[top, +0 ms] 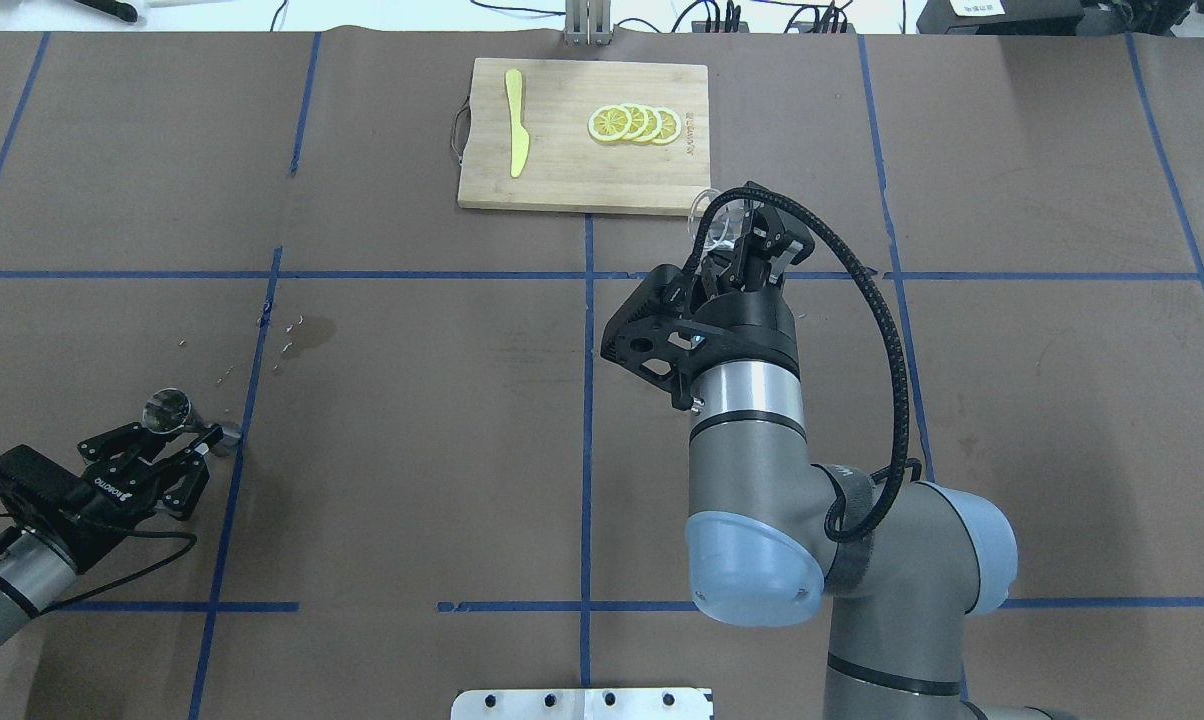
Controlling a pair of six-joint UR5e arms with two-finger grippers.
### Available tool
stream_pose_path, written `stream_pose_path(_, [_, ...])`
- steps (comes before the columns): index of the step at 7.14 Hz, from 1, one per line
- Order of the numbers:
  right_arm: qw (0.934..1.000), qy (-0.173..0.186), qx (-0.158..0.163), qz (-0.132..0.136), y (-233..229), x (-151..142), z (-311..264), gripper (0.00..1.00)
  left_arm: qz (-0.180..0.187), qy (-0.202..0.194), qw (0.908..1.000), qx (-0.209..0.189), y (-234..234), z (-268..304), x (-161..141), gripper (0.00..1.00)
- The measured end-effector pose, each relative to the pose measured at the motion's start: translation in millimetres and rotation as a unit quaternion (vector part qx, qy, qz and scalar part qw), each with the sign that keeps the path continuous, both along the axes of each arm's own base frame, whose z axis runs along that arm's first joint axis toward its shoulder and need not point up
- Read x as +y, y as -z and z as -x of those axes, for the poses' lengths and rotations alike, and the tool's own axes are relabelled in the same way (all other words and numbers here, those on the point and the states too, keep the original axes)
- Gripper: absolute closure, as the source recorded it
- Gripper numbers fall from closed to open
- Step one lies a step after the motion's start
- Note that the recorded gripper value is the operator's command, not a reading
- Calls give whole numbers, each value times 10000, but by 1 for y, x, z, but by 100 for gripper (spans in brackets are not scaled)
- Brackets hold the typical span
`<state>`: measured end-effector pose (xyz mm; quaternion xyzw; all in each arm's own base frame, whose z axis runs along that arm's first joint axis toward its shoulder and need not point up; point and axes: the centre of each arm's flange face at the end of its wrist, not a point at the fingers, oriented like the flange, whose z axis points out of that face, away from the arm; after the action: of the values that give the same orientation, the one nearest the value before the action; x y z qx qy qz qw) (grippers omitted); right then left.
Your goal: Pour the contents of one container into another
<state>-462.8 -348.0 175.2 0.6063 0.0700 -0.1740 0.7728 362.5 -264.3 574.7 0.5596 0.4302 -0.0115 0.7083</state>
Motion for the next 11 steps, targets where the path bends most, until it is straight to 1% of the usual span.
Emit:
stream_pose_path(1, [10000,0,-3,0,0,0,0,100,-1,-2,10000,1,0,0,0,4])
stream_pose_path(2, [10000,-1,-5,0,0,0,0,100,1,-4,10000,25,1,0,0,0])
stream_pose_path(6, [10000,5,-8,-1,0,1,0,100,11,61,9998,209,7,4,-1,0])
stream_pose_path(11, [10000,8,-32,-8,2,1,-2,100,-19,322,9987,401,20,18,-5,0])
